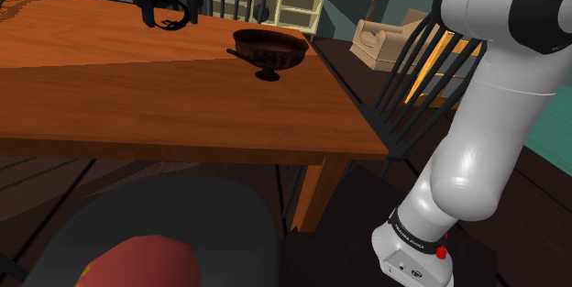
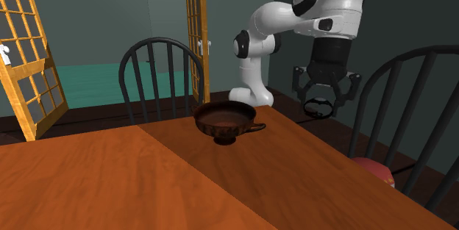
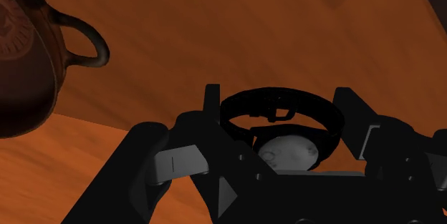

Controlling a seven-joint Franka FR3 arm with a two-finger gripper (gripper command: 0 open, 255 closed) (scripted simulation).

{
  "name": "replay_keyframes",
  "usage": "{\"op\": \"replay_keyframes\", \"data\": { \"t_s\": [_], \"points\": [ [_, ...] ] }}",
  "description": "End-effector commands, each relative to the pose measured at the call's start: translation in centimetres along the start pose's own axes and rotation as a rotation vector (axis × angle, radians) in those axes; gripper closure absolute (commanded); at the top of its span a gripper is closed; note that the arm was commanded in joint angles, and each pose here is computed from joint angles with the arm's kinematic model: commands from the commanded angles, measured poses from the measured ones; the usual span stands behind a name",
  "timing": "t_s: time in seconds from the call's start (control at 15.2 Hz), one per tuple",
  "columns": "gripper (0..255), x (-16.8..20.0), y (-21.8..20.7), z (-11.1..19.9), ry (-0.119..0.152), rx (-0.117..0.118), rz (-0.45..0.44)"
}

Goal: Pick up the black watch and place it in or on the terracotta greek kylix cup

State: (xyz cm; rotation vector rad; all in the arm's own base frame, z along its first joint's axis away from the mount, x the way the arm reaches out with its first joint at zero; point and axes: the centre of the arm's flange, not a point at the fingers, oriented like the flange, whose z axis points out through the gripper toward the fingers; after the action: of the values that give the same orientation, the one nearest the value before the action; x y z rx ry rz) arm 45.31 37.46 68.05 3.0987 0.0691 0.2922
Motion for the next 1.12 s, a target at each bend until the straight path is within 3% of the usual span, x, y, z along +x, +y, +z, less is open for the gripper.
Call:
{"op": "replay_keyframes", "data": {
  "t_s": [0.0, 0.4, 1.06],
  "points": [
    [255, 0.3, 0.0, -1.0, 0.0, 0.0, 0.0],
    [255, 0.8, 0.1, -3.7, 0.0, 0.0, 0.0],
    [255, -0.6, 13.2, -3.4, 0.0, 0.0, 0.0]
  ]
}}
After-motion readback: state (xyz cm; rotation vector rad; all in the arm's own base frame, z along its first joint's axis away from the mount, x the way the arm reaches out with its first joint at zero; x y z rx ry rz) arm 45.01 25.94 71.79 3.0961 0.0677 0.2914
